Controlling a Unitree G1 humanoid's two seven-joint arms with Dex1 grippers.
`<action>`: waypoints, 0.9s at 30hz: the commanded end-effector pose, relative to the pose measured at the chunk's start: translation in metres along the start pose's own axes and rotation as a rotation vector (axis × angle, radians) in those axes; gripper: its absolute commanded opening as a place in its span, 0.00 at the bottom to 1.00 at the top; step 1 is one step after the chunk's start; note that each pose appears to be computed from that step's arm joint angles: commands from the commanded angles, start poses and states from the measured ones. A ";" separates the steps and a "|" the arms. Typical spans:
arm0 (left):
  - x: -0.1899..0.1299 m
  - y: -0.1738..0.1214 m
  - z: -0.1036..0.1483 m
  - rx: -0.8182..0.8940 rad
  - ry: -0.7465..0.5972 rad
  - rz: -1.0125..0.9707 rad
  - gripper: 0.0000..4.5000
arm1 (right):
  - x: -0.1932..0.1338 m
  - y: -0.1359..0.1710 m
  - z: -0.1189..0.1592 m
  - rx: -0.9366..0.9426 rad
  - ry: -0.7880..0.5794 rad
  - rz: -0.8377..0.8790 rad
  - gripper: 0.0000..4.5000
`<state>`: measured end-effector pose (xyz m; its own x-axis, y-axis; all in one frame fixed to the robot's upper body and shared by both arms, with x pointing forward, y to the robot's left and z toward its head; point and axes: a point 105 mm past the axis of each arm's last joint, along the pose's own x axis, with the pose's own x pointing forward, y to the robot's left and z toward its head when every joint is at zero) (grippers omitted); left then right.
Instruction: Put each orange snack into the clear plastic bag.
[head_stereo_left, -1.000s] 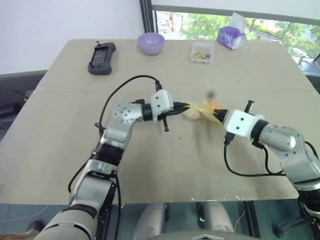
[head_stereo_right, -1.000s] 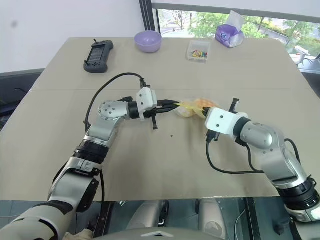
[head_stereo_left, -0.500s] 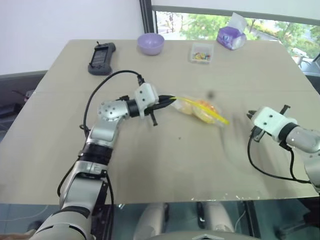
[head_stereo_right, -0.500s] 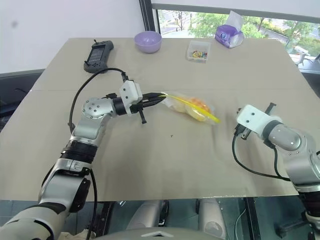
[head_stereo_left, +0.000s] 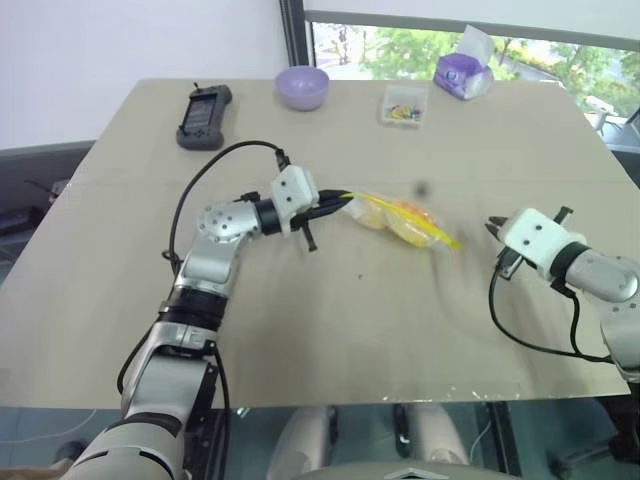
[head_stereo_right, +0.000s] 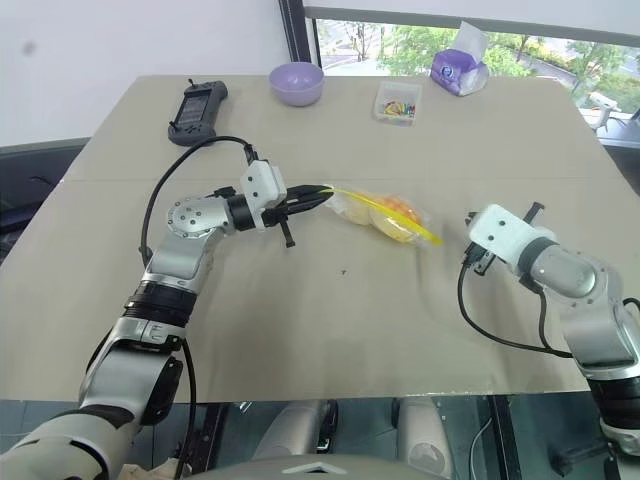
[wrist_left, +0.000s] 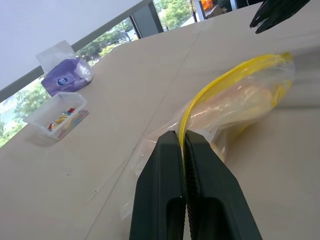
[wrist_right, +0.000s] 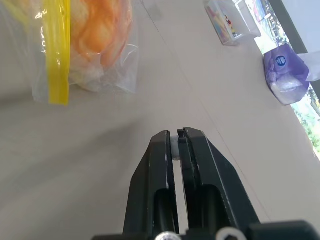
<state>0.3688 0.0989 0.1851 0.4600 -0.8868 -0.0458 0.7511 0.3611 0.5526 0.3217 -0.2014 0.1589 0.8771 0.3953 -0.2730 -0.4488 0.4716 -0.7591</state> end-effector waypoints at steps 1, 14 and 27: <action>-0.001 0.004 0.013 0.034 -0.040 0.025 0.00 | -0.007 -0.012 0.011 0.022 -0.040 -0.047 0.27; -0.001 0.002 0.014 0.034 -0.043 0.031 0.00 | 0.006 0.031 0.068 0.300 -0.249 0.194 0.48; -0.008 0.000 0.015 0.025 -0.040 0.059 0.00 | 0.022 0.030 0.046 0.324 -0.195 0.231 0.06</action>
<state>0.3608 0.0976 0.1823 0.4739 -0.8801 -0.0305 0.7432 0.3811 0.5499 0.3197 -0.1444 0.1373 0.7027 0.6321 -0.3267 -0.7084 0.5789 -0.4037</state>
